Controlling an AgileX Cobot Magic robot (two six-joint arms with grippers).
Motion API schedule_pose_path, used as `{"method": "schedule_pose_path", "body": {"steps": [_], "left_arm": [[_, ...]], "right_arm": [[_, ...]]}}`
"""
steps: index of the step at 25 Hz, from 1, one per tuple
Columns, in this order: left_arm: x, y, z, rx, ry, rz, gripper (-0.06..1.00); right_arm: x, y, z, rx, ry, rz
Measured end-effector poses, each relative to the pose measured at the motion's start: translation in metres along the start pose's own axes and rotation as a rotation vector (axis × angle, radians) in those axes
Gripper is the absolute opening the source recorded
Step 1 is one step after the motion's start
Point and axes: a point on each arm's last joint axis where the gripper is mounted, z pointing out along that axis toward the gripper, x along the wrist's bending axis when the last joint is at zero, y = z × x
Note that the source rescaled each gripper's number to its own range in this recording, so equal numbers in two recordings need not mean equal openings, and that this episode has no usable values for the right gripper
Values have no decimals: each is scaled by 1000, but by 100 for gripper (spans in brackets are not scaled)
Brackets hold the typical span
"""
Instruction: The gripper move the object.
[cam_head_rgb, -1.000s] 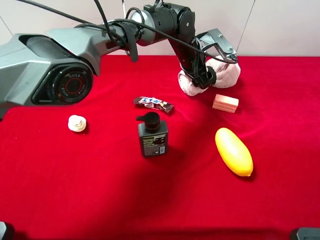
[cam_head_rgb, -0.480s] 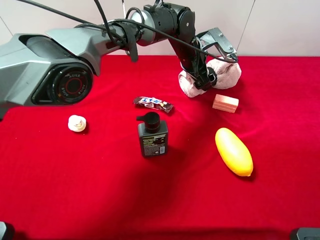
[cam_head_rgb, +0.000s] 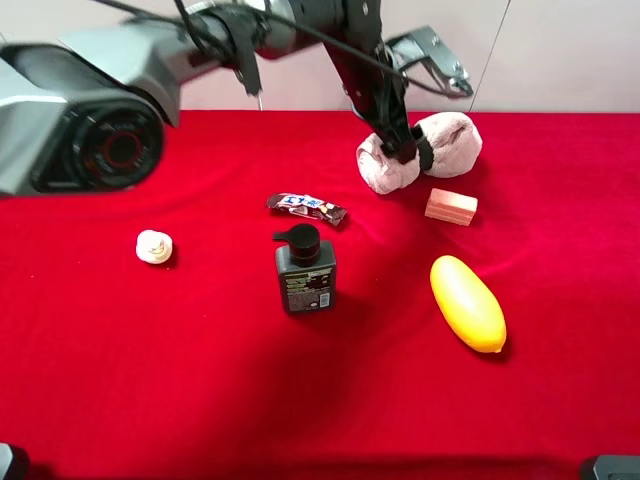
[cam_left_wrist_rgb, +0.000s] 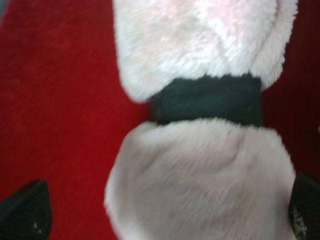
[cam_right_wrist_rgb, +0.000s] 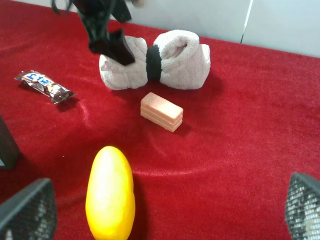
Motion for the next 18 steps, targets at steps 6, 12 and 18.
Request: {"method": "schedule_pose_path", "body": {"steps": [6,12,18], "left_arm": [[13,4,-43,35,10,1,89],[14,4,-82,68,13,8,89],[13,-28,-102,219,-7,20,89]], "right_arm": [[0,0,0,0,0,0],[0,0,0,0,0,0],[0,0,0,-1,0,0]]}}
